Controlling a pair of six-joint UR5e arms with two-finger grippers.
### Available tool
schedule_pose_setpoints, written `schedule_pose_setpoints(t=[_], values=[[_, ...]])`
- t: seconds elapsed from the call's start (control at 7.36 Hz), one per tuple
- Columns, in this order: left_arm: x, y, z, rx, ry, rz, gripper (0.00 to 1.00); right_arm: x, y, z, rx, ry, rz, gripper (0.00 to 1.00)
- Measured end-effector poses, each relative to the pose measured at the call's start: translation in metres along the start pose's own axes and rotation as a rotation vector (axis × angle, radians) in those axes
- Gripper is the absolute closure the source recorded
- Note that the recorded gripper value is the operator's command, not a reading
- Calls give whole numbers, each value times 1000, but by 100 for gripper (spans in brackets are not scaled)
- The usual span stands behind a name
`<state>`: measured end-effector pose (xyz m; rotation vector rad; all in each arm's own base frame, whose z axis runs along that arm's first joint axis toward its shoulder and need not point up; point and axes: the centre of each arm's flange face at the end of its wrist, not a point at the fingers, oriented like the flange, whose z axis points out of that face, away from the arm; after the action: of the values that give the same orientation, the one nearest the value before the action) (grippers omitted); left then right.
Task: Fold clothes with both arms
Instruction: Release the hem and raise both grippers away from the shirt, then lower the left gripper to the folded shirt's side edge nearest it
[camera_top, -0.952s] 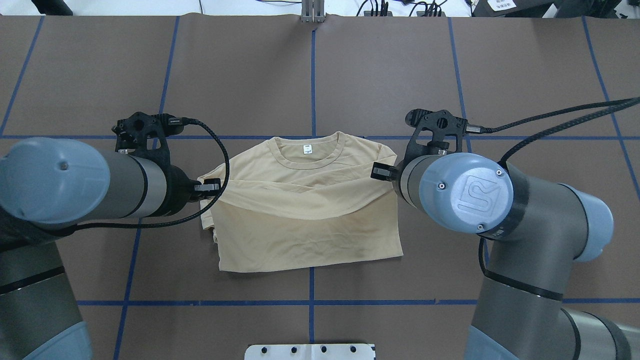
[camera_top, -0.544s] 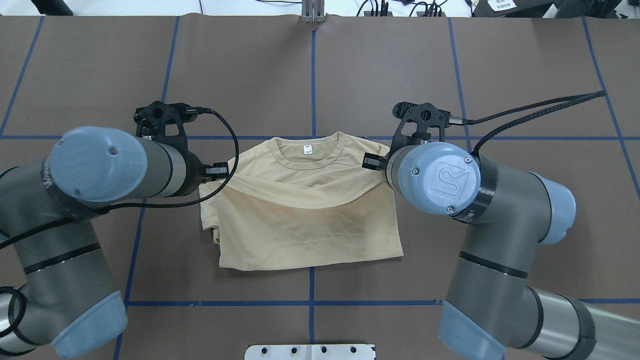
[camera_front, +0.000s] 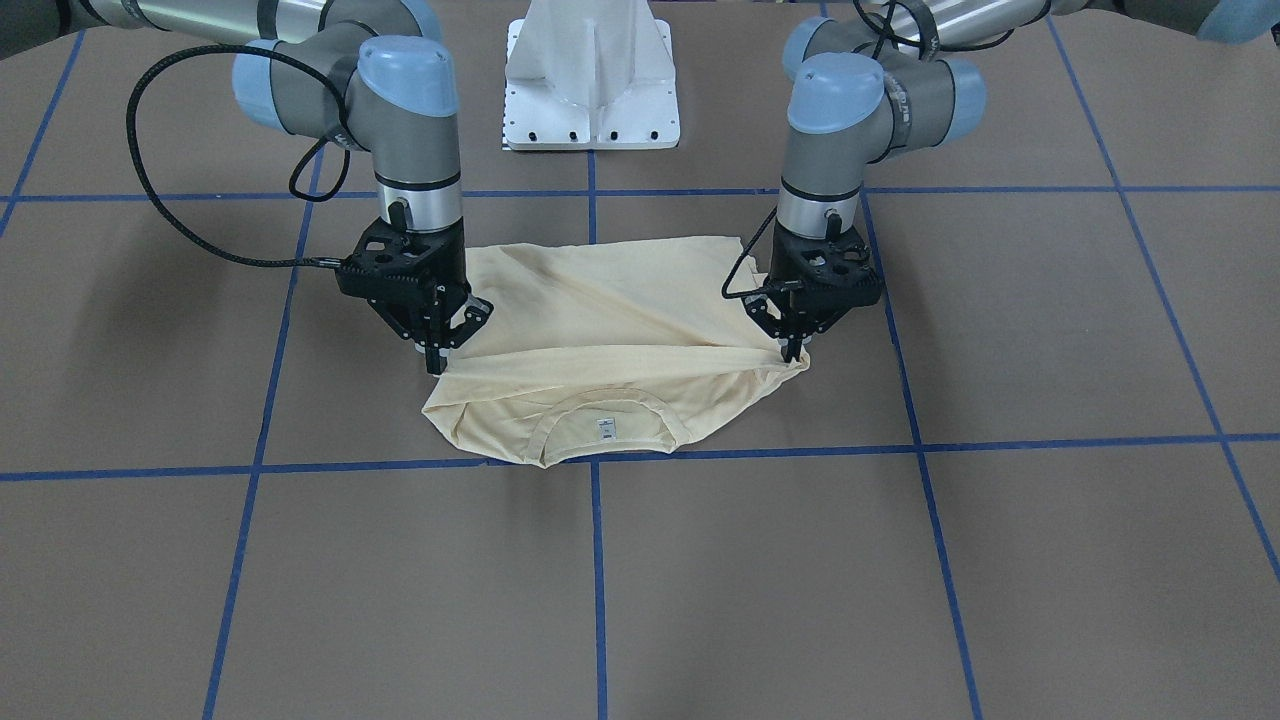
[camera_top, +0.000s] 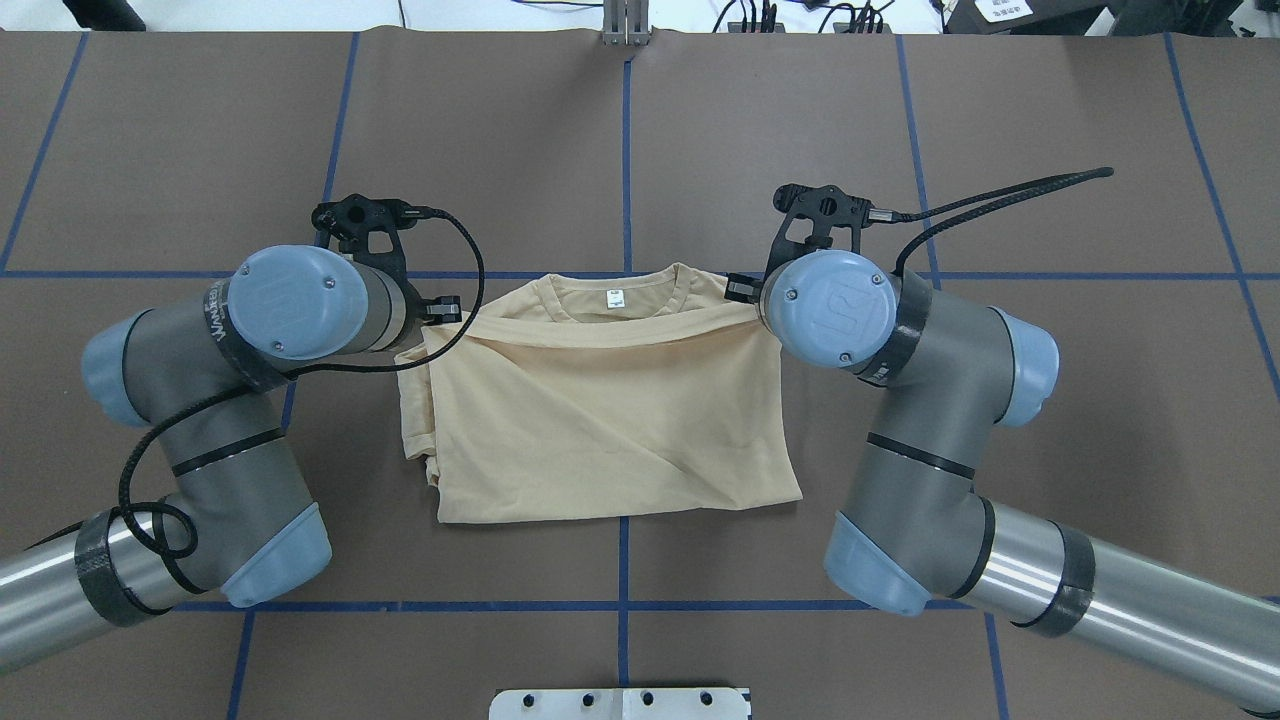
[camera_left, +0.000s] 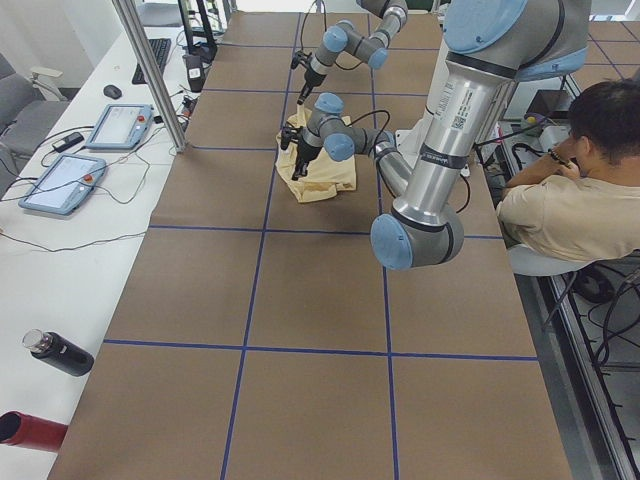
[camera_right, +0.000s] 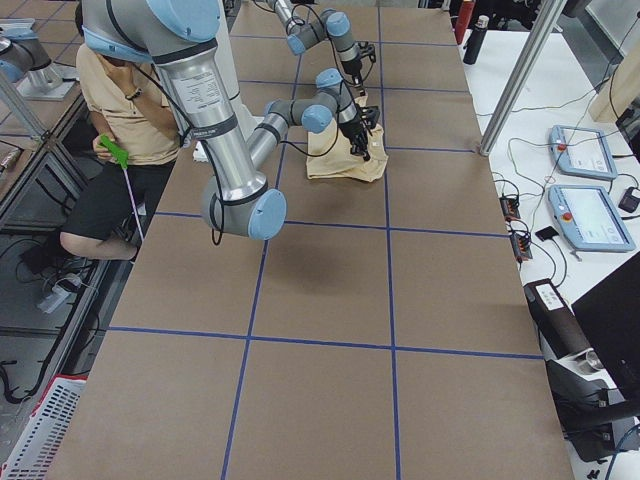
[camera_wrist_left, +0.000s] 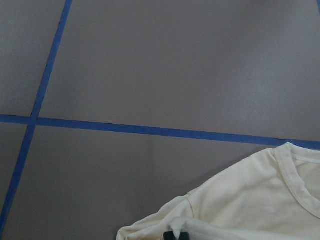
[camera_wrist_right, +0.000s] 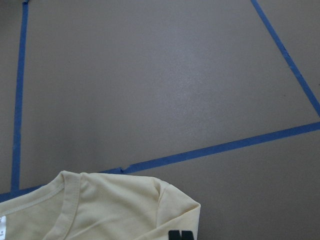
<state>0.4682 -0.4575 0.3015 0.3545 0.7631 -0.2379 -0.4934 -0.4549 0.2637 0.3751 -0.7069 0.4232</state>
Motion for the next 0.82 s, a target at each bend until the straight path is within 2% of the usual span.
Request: schedule_pose_setpoints(t=[0.14,0.27,0.41,0.68,0.82], values=[[1,-4,4,9,2,15,100,-6,-7,7,3,7,0,85],[0,-9,4,17,8,38,43,-8,-13,9,6,12,-6,44],[-2,-13,4,24,10,54,0,-8,-18,11,9,15,-10,1],[-7,-24,-2,39,15,112,0,-9,-27,8,3,8,-10,1],[-12,-27,-12,47,28,143,0,-9,-34,3,-31,-6,-18,0]])
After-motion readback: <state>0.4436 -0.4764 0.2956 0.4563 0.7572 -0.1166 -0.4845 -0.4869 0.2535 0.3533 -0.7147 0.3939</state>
